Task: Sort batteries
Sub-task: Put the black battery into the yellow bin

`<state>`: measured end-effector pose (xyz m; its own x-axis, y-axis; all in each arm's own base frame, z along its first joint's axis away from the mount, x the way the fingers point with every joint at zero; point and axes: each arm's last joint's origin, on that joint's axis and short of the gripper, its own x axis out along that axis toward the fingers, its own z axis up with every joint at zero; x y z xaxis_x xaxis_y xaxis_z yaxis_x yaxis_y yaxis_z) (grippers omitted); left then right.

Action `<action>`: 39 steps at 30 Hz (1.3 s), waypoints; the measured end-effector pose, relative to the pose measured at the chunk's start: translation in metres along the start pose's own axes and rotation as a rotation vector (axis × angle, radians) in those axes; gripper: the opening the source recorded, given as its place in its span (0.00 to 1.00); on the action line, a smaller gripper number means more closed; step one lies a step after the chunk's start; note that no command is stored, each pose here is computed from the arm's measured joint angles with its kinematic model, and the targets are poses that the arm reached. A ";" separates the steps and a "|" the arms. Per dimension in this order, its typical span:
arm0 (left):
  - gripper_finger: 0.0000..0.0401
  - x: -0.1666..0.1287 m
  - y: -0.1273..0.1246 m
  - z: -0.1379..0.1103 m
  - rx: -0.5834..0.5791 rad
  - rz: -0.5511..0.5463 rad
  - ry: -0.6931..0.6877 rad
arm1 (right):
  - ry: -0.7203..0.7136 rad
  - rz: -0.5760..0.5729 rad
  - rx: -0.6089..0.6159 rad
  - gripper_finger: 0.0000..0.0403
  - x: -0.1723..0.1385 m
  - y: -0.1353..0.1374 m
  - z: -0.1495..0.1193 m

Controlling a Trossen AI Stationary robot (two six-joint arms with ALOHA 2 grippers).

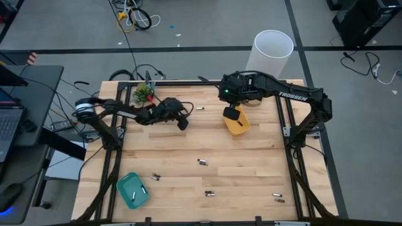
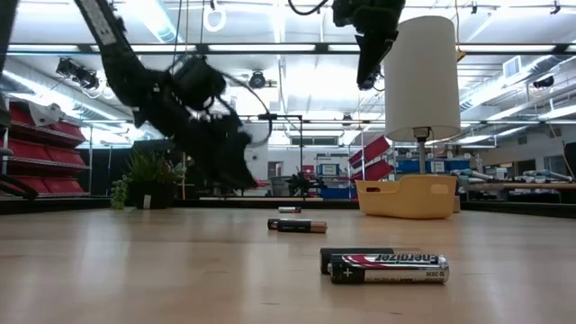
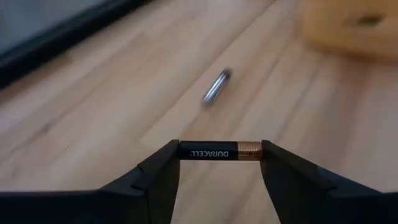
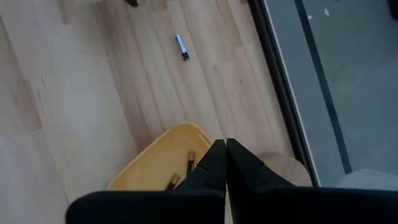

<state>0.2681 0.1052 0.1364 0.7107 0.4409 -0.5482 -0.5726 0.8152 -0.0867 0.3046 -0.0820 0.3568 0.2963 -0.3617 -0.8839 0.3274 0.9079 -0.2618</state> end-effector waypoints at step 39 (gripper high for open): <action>0.55 0.026 -0.060 0.053 0.292 -0.494 -0.350 | -0.185 -0.027 0.205 0.00 -0.128 0.048 -0.093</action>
<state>0.3425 0.0874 0.1716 0.9796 0.0452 -0.1957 -0.0466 0.9989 -0.0028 0.1995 0.0273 0.4214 0.4379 -0.4347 -0.7870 0.5065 0.8425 -0.1835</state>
